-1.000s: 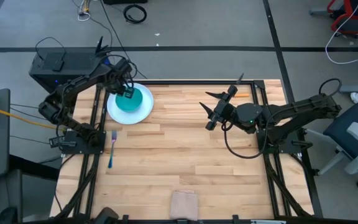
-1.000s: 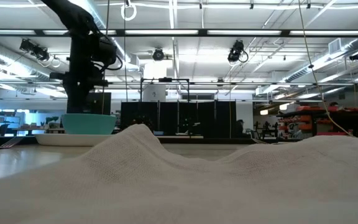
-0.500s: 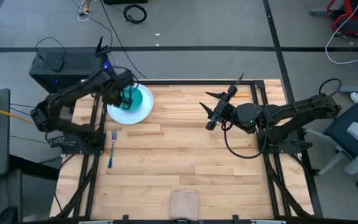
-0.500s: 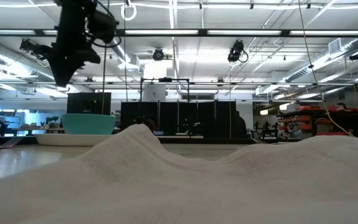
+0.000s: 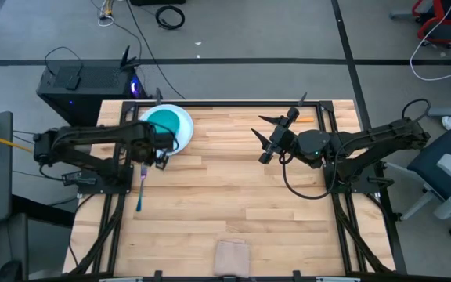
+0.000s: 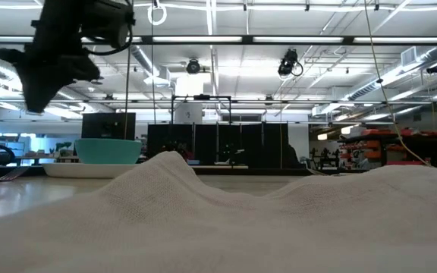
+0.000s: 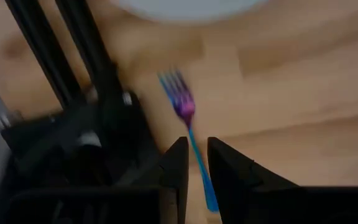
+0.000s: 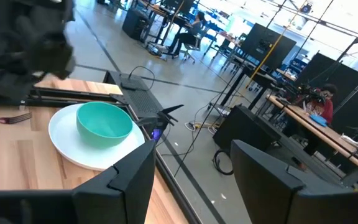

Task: Set table place
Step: Put the purple fork on the right side of the white plate

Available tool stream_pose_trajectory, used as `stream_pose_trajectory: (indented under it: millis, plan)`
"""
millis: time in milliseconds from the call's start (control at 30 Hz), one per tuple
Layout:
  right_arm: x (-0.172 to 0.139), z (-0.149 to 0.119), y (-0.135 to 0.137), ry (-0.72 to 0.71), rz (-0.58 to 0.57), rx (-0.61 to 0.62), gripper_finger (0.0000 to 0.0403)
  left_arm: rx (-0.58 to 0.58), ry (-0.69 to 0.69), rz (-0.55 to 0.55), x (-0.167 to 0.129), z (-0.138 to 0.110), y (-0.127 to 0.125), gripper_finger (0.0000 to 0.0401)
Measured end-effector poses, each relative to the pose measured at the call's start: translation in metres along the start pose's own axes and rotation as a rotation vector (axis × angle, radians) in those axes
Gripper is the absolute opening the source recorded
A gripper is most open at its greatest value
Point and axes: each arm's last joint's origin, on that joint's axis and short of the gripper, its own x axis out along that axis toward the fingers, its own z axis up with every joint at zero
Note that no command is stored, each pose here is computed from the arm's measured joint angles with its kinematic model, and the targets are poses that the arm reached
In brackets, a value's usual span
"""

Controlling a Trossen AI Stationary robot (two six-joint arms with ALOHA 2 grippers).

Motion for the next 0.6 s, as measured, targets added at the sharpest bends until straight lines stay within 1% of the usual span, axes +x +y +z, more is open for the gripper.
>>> stream_pose_trajectory:
  millis: [133,233,300,400,600]
  plan:
    - [0.000,0.000,0.000,0.000,0.000,0.000,0.0215,-0.006,0.053,0.030,0.018,-0.015,-0.003,0.0068]
    - [0.000,0.000,0.000,0.000,0.000,0.000,0.0215,0.010,0.082,-0.006,0.034,-0.023,-0.009,0.0068]
    - [0.000,0.000,0.000,0.000,0.000,0.000,0.0215,0.017,0.076,-0.034,0.044,-0.025,-0.012,0.0068]
    - [0.000,0.000,0.000,0.000,0.000,0.009,0.0215,0.008,0.088,-0.041,0.058,-0.030,-0.013,0.0066]
    - [0.000,0.000,0.000,0.000,0.000,0.016,0.0215,0.009,0.087,-0.051,0.063,-0.032,-0.014,0.0065]
